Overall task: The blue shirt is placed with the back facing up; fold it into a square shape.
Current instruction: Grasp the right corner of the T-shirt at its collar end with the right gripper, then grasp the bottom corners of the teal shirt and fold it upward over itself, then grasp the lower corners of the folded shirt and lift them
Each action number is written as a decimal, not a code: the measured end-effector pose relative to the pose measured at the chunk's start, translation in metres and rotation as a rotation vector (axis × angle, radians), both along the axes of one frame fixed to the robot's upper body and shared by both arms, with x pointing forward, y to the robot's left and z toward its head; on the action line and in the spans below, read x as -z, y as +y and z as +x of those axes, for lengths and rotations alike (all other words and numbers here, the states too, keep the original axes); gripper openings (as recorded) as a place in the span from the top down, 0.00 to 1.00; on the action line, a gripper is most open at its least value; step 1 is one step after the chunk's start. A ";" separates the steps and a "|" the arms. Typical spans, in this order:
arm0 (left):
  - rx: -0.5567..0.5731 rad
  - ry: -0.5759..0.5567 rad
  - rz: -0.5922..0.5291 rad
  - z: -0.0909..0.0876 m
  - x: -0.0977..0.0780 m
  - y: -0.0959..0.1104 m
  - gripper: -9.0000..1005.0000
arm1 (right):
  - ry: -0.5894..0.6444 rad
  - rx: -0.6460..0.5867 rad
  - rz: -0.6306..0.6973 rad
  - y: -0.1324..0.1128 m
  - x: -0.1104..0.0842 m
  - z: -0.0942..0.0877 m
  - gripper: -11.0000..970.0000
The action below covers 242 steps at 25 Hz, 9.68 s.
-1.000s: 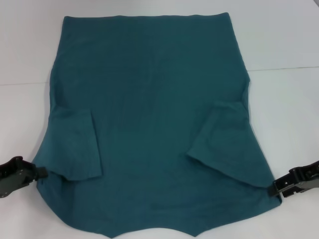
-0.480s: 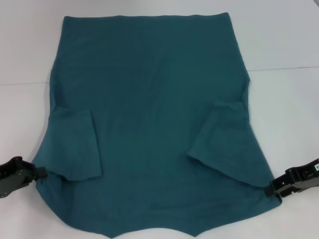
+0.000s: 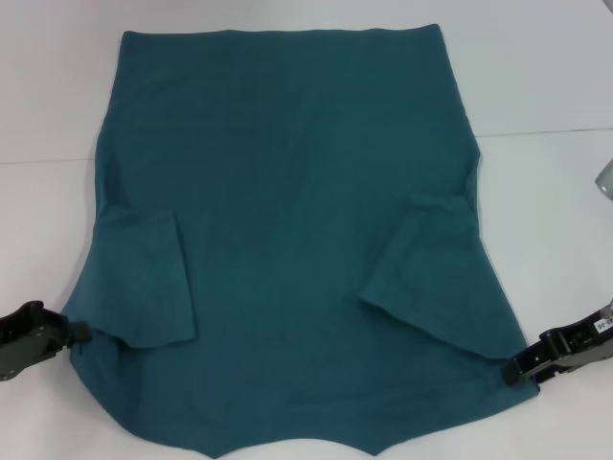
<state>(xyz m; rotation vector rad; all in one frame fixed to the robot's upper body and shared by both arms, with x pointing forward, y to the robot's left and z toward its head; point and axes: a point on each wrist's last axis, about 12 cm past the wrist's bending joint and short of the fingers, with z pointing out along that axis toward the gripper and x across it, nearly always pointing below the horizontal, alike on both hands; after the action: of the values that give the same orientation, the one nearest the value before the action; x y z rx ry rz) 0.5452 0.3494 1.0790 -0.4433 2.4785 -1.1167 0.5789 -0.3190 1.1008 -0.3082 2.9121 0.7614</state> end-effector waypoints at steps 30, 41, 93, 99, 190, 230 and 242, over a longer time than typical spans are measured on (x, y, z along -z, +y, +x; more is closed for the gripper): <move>0.006 0.000 0.000 0.001 0.000 -0.001 0.98 | -0.012 -0.050 0.015 0.020 -0.006 0.007 0.76; 0.176 0.044 0.023 -0.008 -0.012 -0.003 0.99 | 0.022 -0.136 0.031 0.009 -0.038 0.000 0.94; 0.224 -0.095 0.291 0.099 -0.053 -0.072 0.99 | -0.434 0.226 0.039 0.006 -0.044 0.062 0.89; 0.207 -0.130 0.310 0.107 -0.066 -0.067 0.99 | -0.505 0.235 -0.022 0.008 -0.054 0.077 0.88; -0.006 -0.246 0.069 0.031 -0.009 -0.011 0.45 | -0.420 0.243 0.731 -0.030 -0.012 -0.038 0.14; 0.043 -0.202 0.168 0.049 0.011 -0.052 0.67 | -0.431 0.292 0.684 -0.034 -0.006 -0.034 0.14; 0.095 -0.207 0.129 0.052 -0.006 -0.046 0.94 | -0.359 0.213 0.409 -0.058 -0.037 -0.006 0.14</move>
<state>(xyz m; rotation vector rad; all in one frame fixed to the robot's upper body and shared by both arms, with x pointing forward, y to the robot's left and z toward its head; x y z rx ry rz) 0.5972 0.3038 1.0850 -0.1651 2.3914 -0.9773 0.5728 -0.3772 1.1374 -0.0790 2.3412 1.1042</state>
